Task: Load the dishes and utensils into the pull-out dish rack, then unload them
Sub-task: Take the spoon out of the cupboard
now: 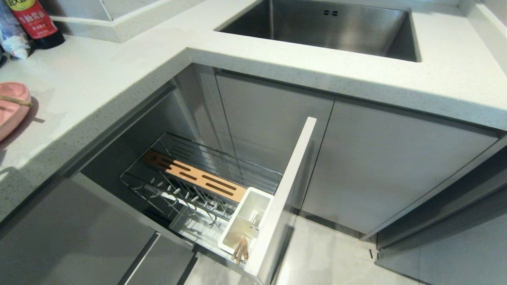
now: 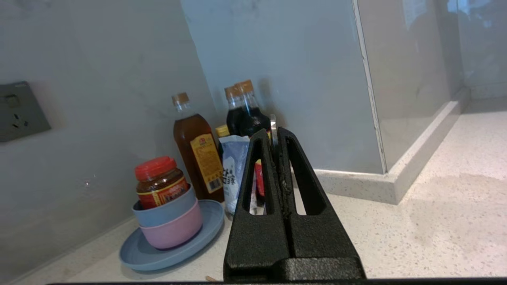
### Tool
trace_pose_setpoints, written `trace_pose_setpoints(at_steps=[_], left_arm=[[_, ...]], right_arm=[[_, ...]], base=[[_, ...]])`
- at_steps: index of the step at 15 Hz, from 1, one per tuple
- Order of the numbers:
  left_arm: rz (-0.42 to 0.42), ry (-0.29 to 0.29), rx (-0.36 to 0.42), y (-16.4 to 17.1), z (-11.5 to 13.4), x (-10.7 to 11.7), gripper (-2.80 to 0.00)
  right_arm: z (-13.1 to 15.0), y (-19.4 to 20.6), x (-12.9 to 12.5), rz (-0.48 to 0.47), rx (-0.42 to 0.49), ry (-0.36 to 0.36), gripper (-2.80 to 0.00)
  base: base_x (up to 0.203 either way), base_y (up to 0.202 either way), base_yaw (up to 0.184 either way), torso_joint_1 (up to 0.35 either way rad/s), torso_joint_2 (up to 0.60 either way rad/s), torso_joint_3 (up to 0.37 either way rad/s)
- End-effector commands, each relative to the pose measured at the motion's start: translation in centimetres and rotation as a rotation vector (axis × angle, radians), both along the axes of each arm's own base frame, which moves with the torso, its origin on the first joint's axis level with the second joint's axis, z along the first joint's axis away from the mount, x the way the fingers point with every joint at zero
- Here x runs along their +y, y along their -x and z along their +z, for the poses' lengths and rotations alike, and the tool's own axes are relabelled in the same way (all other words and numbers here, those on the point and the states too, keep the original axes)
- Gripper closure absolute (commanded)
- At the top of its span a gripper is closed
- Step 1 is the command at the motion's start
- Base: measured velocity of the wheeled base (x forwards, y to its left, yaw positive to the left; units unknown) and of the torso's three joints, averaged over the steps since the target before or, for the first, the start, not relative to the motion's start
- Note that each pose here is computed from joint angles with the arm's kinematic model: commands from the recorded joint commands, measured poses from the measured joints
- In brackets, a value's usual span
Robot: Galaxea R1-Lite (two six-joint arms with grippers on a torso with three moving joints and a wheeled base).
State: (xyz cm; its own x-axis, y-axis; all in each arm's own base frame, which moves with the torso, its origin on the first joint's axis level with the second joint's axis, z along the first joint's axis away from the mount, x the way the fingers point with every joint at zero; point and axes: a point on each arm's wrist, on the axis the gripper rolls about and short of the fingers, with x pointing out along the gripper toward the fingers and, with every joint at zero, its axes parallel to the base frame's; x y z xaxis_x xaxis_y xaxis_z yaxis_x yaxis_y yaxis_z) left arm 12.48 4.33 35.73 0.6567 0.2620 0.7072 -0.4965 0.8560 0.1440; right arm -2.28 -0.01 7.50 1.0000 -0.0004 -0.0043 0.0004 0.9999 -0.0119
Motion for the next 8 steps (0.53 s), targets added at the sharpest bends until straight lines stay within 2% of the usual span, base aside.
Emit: trace_pose_setpoints(at_steps=[1, 4, 8], left_arm=[[0.015, -0.006, -0.013, 0.4, 0.1, 0.1, 0.00], [0.006, -0.009, -0.008, 0.1, 0.0, 0.2, 0.00], [-0.050, -0.031, -0.062, -1.2, -0.1, 0.5, 0.00]], right_arm=[[0.0, 0.0, 0.0, 0.000, -0.001, 0.000, 0.00], [0.0, 0.0, 0.0, 0.000, -0.001, 0.000, 0.00], [0.0, 0.0, 0.0, 0.000, 0.000, 0.000, 0.00]], base=[[0.000, 0.000, 0.000, 0.000, 0.00, 0.000], [0.000, 0.000, 0.000, 0.000, 0.00, 0.000], [0.000, 0.000, 0.000, 0.000, 0.00, 0.000]])
